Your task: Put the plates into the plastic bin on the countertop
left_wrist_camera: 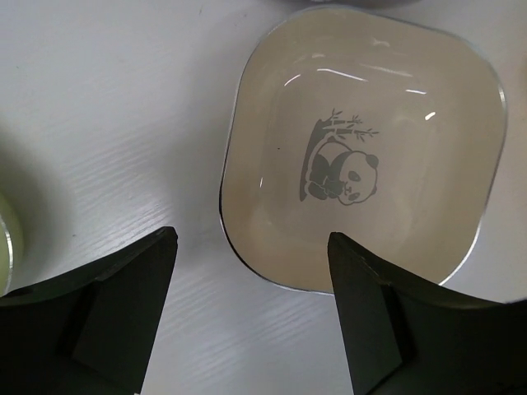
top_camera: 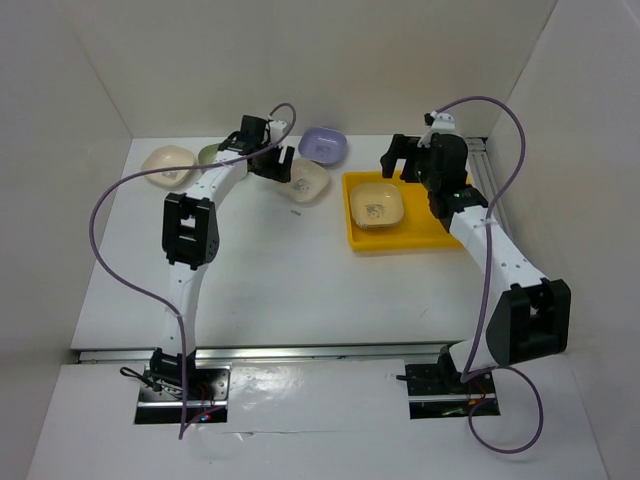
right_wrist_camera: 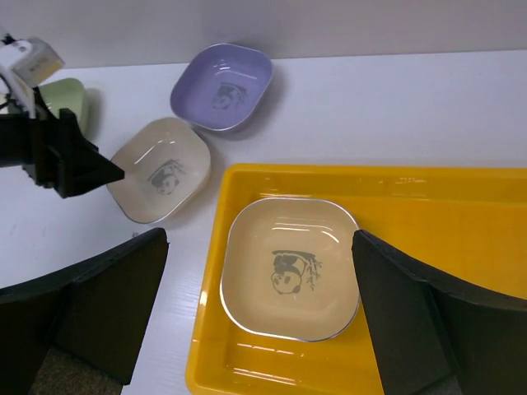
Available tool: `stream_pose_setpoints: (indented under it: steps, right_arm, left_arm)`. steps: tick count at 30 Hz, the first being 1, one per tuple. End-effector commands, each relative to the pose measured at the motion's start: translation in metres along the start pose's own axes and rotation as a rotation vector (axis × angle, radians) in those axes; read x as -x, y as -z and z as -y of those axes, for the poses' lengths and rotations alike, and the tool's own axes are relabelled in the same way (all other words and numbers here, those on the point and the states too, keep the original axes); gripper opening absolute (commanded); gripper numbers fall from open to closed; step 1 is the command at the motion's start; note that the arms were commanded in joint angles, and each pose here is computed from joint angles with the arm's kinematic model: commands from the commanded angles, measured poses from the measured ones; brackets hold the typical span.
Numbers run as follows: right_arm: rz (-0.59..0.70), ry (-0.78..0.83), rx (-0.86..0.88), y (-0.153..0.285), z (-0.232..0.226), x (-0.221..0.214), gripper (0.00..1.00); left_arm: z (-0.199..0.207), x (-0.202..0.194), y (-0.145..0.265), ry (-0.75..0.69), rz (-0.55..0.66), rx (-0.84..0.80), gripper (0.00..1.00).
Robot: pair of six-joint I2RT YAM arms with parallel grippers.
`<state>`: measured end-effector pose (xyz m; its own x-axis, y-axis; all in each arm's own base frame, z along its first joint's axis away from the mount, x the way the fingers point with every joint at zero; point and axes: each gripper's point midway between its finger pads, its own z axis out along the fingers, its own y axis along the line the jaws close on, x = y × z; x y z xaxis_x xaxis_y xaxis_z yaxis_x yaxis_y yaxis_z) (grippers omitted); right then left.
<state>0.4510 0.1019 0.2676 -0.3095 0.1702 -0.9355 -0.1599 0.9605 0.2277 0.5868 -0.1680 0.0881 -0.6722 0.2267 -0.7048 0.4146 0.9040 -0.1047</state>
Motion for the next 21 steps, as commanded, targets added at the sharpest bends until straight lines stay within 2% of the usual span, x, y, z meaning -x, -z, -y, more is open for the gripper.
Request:
stream_pose_setpoints:
  steps: [1,5,6,7,8,9,10,11,12,13,15,16,17,19,20,21]
  right_arm:
    - [0.019,-0.003,0.054,0.002,-0.018,-0.001,1.0]
    - [0.031,0.019,0.097,0.007,-0.038,0.006,1.0]
    - [0.029,0.021,0.106,0.007,-0.043,0.005,1.0]
    - [0.026,0.023,0.115,0.008,-0.047,0.004,1.0]
    - [0.024,0.026,0.125,0.008,-0.051,0.003,1.0]
    - [0.022,0.03,0.14,0.008,-0.058,-0.001,0.99]
    - [0.024,0.02,0.158,0.007,-0.061,-0.004,0.95]
    - [0.027,0.011,0.18,0.009,-0.071,-0.004,0.92]
    - [0.005,-0.001,0.186,0.004,-0.072,-0.012,0.9]
    - [-0.008,-0.009,0.219,0.002,-0.082,-0.017,0.9]
    - [-0.059,-0.024,0.254,-0.007,-0.098,-0.038,0.88]
    - [-0.067,-0.032,0.263,-0.009,-0.106,-0.044,0.88]
    - [-0.084,-0.045,0.263,-0.015,-0.114,-0.055,0.88]
    - [-0.105,-0.057,0.276,-0.018,-0.134,-0.071,0.86]
    - [-0.083,-0.081,0.284,-0.02,-0.142,-0.071,0.86]
    - [-0.102,-0.071,0.3,-0.023,-0.153,-0.086,0.86]
  left_arm:
    - [-0.004,0.004,-0.014,-0.031,0.024,0.017,0.86]
    - [-0.01,-0.008,-0.032,-0.014,-0.007,0.033,0.86]
    - [-0.01,-0.014,-0.036,-0.011,-0.019,0.032,0.83]
    - [-0.01,-0.014,-0.036,-0.011,-0.019,0.032,0.65]
    - [-0.012,-0.014,-0.036,-0.011,-0.02,0.043,0.57]
    - [-0.012,-0.018,-0.037,-0.009,-0.029,0.042,0.43]
    - [-0.013,-0.017,-0.032,0.0,-0.03,0.056,0.27]
    - [-0.014,-0.017,-0.029,0.012,-0.032,0.068,0.06]
    - [-0.014,-0.015,-0.025,0.019,-0.023,0.078,0.0]
    - [-0.013,-0.028,-0.024,0.025,-0.055,0.076,0.0]
    - [-0.008,-0.013,0.004,0.057,-0.01,0.088,0.0]
    - [-0.013,-0.032,0.008,0.083,-0.035,0.096,0.0]
    - [-0.006,-0.013,0.037,0.104,0.02,0.098,0.0]
    - [-0.009,-0.014,0.06,0.12,0.051,0.121,0.0]
    - [-0.001,-0.032,0.063,0.137,0.032,0.093,0.0]
    - [0.005,-0.019,0.086,0.128,0.079,0.082,0.0]
